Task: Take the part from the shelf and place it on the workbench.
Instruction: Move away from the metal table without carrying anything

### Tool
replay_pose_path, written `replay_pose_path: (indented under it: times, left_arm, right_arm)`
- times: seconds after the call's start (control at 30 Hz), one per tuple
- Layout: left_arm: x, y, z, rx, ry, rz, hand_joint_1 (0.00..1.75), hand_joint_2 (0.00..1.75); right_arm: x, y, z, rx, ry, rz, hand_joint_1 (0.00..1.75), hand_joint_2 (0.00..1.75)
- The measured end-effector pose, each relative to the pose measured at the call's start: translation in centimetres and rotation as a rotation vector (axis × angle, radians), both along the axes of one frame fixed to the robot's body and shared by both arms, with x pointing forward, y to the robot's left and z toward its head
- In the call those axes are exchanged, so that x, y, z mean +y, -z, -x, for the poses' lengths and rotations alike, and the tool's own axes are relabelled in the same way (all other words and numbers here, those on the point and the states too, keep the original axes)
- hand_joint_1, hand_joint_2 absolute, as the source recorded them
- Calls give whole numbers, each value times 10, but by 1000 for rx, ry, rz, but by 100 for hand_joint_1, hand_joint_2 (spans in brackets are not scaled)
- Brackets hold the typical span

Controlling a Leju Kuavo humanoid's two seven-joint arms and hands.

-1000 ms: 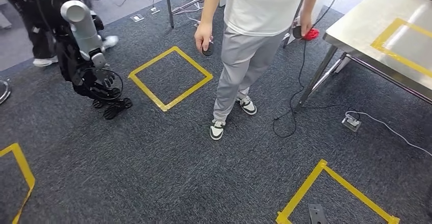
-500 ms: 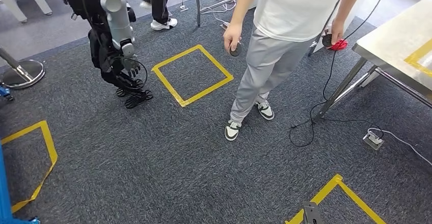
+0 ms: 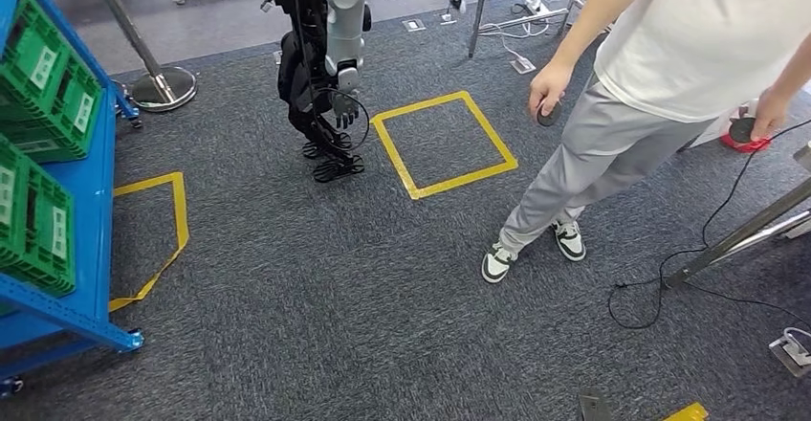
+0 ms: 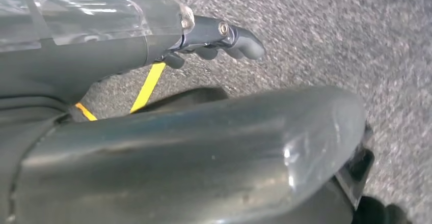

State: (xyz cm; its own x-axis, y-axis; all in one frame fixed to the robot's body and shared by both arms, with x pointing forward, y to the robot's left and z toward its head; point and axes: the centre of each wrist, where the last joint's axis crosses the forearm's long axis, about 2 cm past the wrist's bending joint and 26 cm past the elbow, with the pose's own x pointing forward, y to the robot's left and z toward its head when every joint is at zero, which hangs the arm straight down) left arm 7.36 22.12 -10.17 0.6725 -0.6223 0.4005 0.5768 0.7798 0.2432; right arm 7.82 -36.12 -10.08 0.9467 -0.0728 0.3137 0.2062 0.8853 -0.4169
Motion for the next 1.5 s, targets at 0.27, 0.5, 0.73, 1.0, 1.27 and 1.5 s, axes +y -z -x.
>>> replay_pose_path:
  times: [0.27, 0.5, 0.73, 1.0, 1.27, 1.5]
  left_arm:
    - [1, 0, 1, 2, 0, -2, 0, 0]
    - [2, 0, 1, 2, 0, -4, 0, 0]
    - [2, 0, -1, 3, 0, -7, 0, 0]
    - [1, 0, 0, 2, -4, -6, 0, 0]
    - [1, 0, 1, 0, -13, -8, 0, 0]
    - [2, 0, 1, 1, -13, -10, 0, 0]
  right_arm:
    - [0, 0, 1, 1, -5, 1, 0, 0]
    - [1, 0, -1, -1, -7, -1, 0, 0]
    - [2, 0, 1, 9, -15, -1, 0, 0]
    - [-1, 0, 1, 15, -33, -1, 0, 0]
    - [-1, 0, 0, 11, -43, -6, 0, 0]
    - [0, 0, -1, 10, -46, -17, 0, 0]
